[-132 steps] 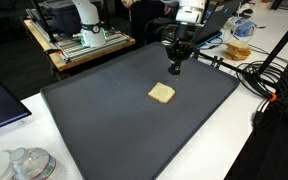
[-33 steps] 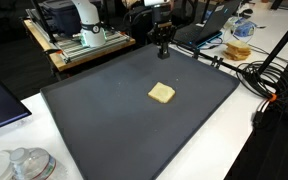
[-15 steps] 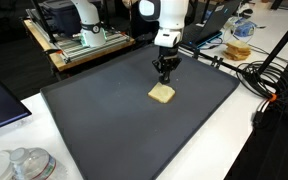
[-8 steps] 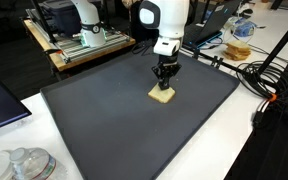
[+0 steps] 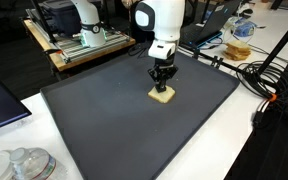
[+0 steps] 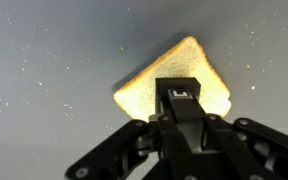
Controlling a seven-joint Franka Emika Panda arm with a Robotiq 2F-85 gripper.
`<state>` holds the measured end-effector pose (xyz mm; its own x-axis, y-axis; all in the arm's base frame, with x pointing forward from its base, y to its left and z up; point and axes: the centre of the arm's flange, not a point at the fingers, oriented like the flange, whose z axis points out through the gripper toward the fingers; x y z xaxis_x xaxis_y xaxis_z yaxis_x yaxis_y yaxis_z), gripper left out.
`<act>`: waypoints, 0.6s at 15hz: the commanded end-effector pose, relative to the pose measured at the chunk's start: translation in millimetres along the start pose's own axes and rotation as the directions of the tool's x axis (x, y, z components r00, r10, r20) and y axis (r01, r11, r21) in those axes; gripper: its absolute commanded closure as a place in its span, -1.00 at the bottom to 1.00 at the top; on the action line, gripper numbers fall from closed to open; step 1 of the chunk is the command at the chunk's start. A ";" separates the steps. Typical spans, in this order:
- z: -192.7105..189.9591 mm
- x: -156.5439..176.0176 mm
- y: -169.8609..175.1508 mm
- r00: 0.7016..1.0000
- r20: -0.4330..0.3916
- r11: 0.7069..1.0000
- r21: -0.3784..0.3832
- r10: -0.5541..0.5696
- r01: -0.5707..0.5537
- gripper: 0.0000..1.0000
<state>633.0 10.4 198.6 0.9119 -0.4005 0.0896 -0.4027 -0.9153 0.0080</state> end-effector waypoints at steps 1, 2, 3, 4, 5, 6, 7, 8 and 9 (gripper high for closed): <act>1.6 4.2 2.5 1.000 0.003 0.999 0.030 -0.027 0.027 0.89; 1.4 4.0 2.5 0.999 0.004 0.999 0.033 -0.034 0.034 0.89; 1.0 3.4 2.4 0.999 0.003 0.999 0.034 -0.041 0.041 0.89; 0.7 2.9 2.1 0.999 0.004 0.998 0.035 -0.048 0.048 0.89; -0.1 1.4 1.3 0.998 0.002 0.998 0.036 -0.056 0.056 0.89; -0.3 0.4 0.3 0.998 0.001 0.997 0.035 -0.062 0.062 0.89; -0.2 -0.1 -0.5 0.998 0.002 0.997 0.035 -0.067 0.067 0.89; 0.2 -0.6 -1.2 0.998 0.001 0.997 0.033 -0.070 0.070 0.89; 0.4 -1.0 -1.8 0.997 0.002 0.997 0.035 -0.072 0.072 0.89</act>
<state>632.9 13.0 198.3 0.9340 -0.3470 0.0846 -0.3485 -0.9373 0.0030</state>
